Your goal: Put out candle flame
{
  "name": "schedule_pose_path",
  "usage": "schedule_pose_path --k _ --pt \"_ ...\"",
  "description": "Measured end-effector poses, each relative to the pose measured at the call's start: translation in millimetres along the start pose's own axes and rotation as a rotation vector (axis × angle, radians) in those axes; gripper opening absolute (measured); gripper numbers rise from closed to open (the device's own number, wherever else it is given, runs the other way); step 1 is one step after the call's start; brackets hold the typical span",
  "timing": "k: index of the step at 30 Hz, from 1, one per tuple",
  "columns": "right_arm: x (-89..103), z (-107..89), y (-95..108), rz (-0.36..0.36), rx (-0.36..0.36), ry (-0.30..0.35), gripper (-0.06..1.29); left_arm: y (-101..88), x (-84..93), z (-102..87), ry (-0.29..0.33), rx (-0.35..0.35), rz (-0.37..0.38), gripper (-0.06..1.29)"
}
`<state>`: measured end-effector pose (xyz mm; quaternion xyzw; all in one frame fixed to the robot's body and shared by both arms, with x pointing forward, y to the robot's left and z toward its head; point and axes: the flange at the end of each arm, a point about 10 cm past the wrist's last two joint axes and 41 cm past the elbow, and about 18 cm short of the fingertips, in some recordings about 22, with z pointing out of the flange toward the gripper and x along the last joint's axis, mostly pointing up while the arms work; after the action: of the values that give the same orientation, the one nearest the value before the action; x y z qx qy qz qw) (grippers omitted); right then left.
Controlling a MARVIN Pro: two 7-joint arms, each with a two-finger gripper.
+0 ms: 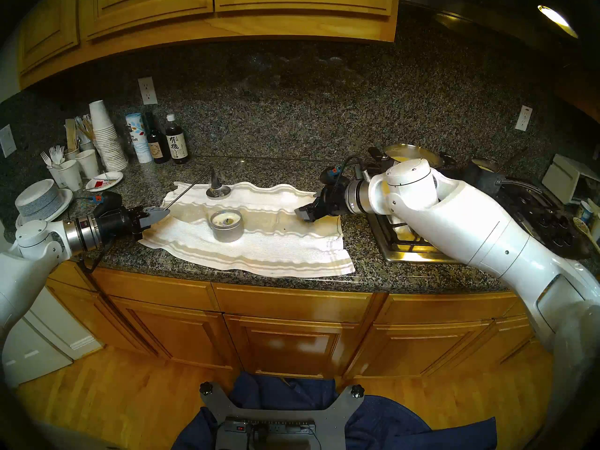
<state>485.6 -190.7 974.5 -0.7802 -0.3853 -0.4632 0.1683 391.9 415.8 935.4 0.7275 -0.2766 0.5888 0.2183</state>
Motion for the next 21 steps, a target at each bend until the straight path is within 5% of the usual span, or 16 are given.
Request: schedule_pose_path --k 21 --pt "0.0 0.0 0.0 0.000 0.000 0.000 1.24 -12.9 -9.3 27.3 -0.050 0.131 -0.005 -0.02"
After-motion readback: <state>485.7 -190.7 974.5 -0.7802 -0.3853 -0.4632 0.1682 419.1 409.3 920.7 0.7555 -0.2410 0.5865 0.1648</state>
